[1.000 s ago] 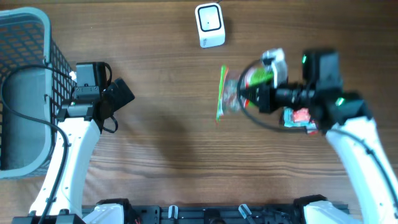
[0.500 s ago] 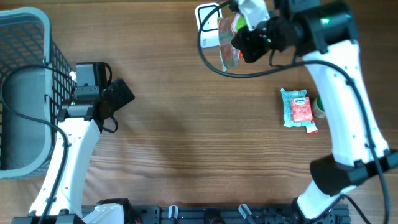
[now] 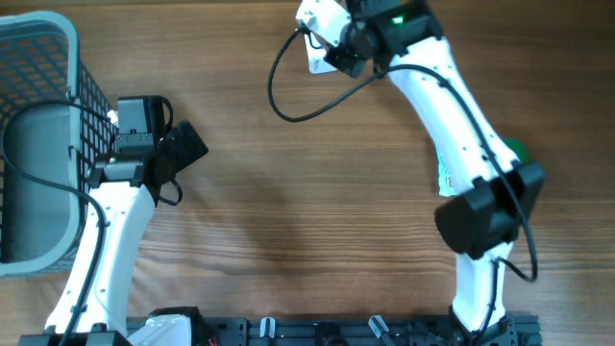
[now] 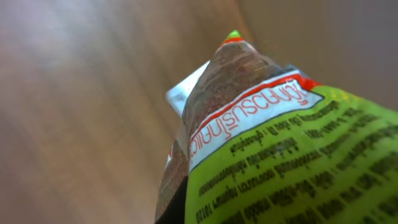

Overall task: Scan the item barcode
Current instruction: 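Raise the green bag up to the white scanner with the right gripper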

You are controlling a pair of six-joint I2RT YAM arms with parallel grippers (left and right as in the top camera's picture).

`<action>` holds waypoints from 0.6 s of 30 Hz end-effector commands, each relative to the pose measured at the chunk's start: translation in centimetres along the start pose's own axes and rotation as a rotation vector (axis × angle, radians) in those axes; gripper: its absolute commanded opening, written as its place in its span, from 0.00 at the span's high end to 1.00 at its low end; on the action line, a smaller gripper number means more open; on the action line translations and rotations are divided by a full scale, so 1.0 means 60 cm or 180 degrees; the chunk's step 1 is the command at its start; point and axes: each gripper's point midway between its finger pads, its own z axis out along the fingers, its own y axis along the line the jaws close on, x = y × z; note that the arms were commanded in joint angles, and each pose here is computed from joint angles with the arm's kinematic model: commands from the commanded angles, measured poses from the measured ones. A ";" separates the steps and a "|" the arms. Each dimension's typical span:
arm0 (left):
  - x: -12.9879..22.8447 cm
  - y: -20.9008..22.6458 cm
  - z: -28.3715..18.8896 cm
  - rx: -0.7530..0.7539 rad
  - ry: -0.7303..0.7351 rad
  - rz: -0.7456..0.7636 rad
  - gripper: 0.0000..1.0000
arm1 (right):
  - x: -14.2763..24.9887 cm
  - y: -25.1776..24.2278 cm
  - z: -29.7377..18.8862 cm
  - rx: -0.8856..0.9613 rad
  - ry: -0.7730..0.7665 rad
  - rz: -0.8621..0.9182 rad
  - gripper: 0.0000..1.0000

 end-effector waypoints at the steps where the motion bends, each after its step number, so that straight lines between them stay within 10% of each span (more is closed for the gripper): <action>1: -0.008 0.004 -0.005 -0.0023 -0.0058 -0.0004 0.00 | 0.003 -0.042 0.052 0.0422 0.0181 -0.0454 0.96; 18: -0.008 0.004 -0.005 -0.0023 -0.0058 -0.0004 0.00 | -0.087 -0.115 0.134 0.1573 -0.0049 -0.0974 0.96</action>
